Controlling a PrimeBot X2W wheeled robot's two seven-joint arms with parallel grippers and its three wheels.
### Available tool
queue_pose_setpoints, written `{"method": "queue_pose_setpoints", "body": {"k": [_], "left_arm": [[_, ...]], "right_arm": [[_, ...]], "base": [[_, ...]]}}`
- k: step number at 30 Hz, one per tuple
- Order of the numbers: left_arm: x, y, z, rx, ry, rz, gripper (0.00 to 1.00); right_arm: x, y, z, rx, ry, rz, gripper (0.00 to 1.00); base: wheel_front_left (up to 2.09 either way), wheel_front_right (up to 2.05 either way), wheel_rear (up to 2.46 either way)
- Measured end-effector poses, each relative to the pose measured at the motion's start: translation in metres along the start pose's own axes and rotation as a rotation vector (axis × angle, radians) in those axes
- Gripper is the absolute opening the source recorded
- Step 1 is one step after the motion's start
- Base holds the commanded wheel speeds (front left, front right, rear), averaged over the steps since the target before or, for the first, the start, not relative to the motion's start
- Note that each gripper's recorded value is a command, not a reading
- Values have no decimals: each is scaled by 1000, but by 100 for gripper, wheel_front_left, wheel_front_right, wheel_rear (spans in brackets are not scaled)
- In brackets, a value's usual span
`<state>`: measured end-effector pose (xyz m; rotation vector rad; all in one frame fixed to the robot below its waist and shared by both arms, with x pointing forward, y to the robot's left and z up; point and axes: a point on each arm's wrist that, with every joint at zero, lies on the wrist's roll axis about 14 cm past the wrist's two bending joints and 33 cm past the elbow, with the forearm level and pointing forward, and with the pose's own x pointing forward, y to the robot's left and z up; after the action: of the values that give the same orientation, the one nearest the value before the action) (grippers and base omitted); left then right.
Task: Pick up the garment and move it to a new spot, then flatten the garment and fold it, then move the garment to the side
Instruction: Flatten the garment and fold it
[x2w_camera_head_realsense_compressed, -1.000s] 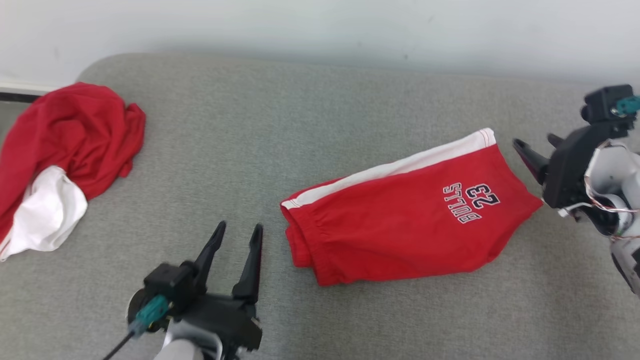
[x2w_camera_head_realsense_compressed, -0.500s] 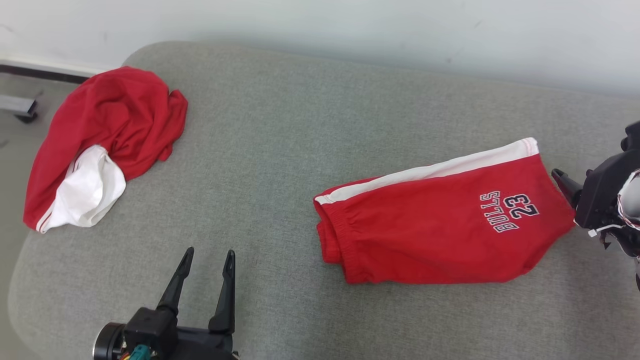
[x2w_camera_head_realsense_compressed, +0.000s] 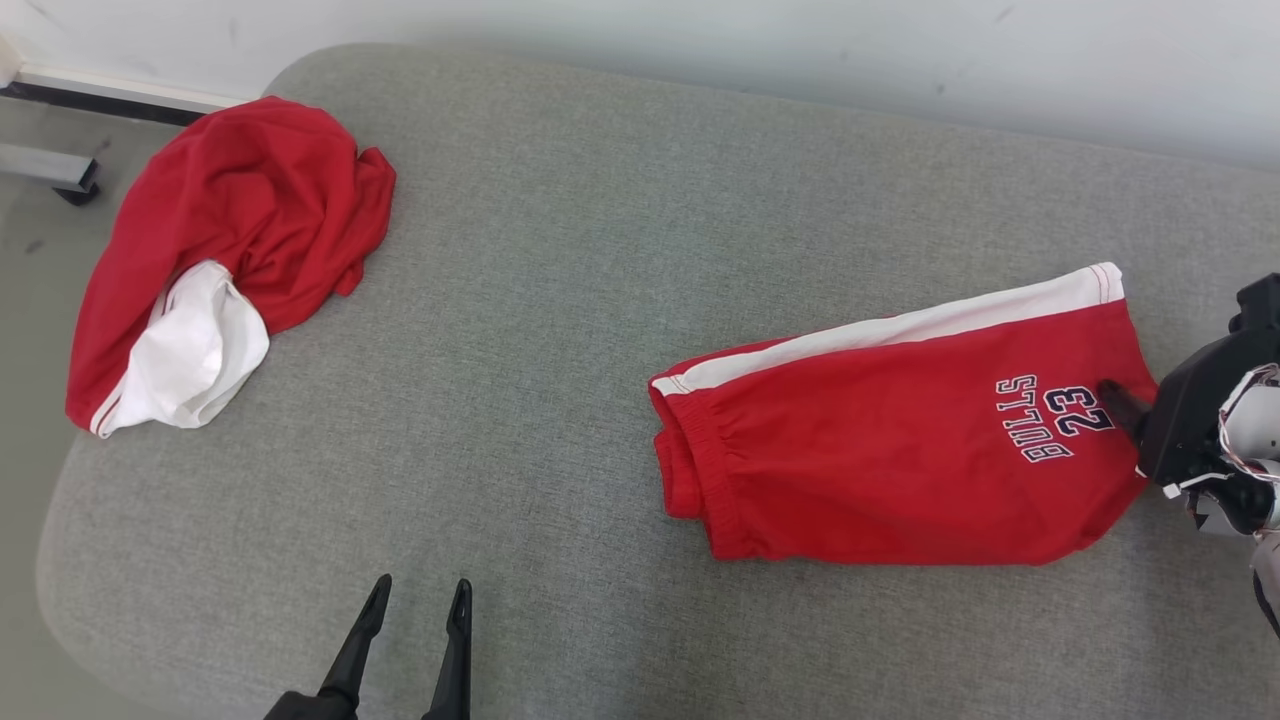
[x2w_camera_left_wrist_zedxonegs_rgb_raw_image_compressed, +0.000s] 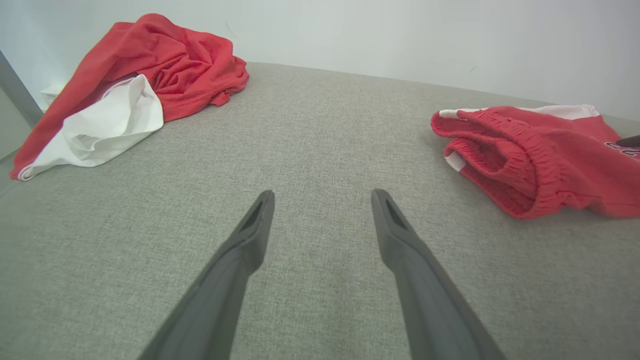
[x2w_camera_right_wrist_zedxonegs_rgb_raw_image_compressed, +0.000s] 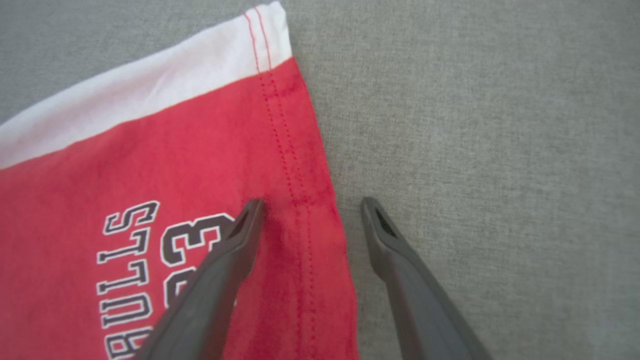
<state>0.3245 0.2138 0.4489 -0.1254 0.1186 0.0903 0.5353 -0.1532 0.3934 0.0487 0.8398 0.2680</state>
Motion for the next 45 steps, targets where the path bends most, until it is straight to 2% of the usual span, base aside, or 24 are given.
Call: {"method": "queue_pose_setpoints", "body": {"k": [12, 13, 15, 16, 18, 23, 30, 33, 36, 45], "left_arm": [[-10, 5, -19, -18, 61, 18, 100], [-11, 5, -21, -19, 67, 18, 100], [-11, 5, -24, -23, 75, 18, 100], [-11, 5, -25, -24, 77, 17, 100], [-11, 5, -25, -25, 80, 17, 100], [-11, 6, -26, -24, 81, 17, 100], [-8, 4, -26, -26, 78, 9, 100], [-7, 2, -24, -26, 72, -1, 100], [-4, -3, -20, -21, 58, -21, 100], [-3, -14, -18, -25, 47, -62, 100]], "right_arm": [[13, 14, -18, -34, 98, 3, 100], [14, 15, -19, -35, 102, 3, 90], [15, 16, -20, -36, 108, 5, 41], [16, 18, -20, -35, 109, 8, 31], [17, 21, -20, -35, 113, 15, 0], [18, 29, -20, -40, 111, 32, 0], [12, 15, -14, -49, 59, -4, 0], [4, -4, -12, -38, 32, -49, 0], [-11, -36, -13, -13, 4, -122, 0], [-54, -96, -28, -23, -48, -263, 0]], "base": [[0, 0, 0], [0, 0, 0], [0, 0, 0], [0, 0, 0], [0, 0, 0], [0, 0, 0], [0, 0, 0], [0, 0, 0], [0, 0, 0], [0, 0, 0]]}}
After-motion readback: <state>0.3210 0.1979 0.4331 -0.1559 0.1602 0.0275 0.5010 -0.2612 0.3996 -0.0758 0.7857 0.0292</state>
